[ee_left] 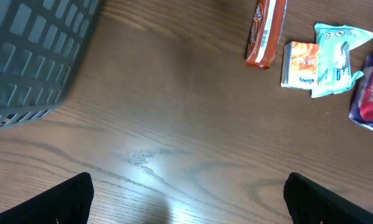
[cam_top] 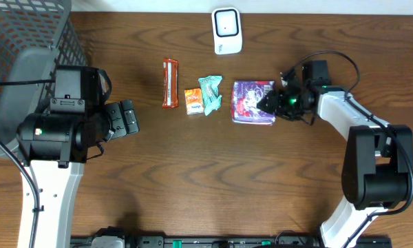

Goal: Scan the item barcode

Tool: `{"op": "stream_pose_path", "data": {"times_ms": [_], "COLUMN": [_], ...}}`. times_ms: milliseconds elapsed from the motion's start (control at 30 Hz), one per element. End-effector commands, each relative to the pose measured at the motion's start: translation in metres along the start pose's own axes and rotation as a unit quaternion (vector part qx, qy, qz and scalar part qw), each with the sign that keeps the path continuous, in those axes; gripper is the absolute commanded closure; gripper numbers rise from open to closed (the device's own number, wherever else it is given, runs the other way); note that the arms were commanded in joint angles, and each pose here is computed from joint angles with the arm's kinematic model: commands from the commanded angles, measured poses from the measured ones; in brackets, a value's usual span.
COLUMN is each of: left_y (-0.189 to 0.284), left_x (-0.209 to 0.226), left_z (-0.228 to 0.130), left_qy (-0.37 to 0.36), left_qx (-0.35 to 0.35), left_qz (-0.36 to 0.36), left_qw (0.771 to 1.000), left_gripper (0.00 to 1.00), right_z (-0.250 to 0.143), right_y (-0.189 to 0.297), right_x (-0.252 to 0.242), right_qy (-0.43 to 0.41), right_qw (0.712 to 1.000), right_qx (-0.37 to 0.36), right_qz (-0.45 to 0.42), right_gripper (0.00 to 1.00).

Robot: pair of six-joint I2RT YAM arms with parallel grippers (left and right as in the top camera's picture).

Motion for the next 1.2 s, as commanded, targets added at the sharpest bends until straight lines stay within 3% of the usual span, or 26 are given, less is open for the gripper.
{"op": "stream_pose_path", "data": {"times_ms": [0,367,567,700,800,967,1167], "left_y": [0.001,0.001,0.001,0.001,0.001,0.001,0.001], "left_x": [0.0,0.0,0.0,0.0,0.0,0.0,0.0], "left_z": [0.0,0.0,0.0,0.0,0.0,0.0,0.0], "left_qy": [0.007,0.007,0.007,0.007,0.007,0.007,0.007], "left_qx": [-0.002,-0.002,-0.002,-0.002,-0.002,-0.002,-0.002], "left_qz": [0.001,0.001,0.001,0.001,0.001,0.001,0.001], "left_qw": [1.0,1.0,1.0,1.0,1.0,1.0,1.0], "left_gripper": [0.02,0.02,0.02,0.02,0.02,0.02,0.02], "right_z": [-0.004,0.011,0.02,0.022,0.019,0.004,-0.017], "right_y": [-0.011,-0.007,0.017,0.032,0.034,0.026,0.018], "right_x": [0.012,0.054,0.079,0.088,0.092,0.09,0.078], "right_qy": [-0.04,0.004,0.06,0.055,0.05,0.049,0.029], "right_qw": [0.999,0.997,0.997,0.998,0.999,0.996,0.983], "right_qx": [0.007,-0.026,-0.015,-0.015,-0.011,0.0,0.003], "right_qz": [0.023,0.067,0.054,0.016,-0.008,-0.068,-0.181], "right_gripper": [0.45,0.42,0.34,0.35,0.4,0.71,0.71]}}
Point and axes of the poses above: each gripper's point midway between its finger pads, its own y axis back along the fingers, its own x axis along the line the jaws close on, z = x × y, the point moved 10 cm from there along y, back along the fingers, and after that the axes turned 14 degrees about -y, right-handed, at the moved point
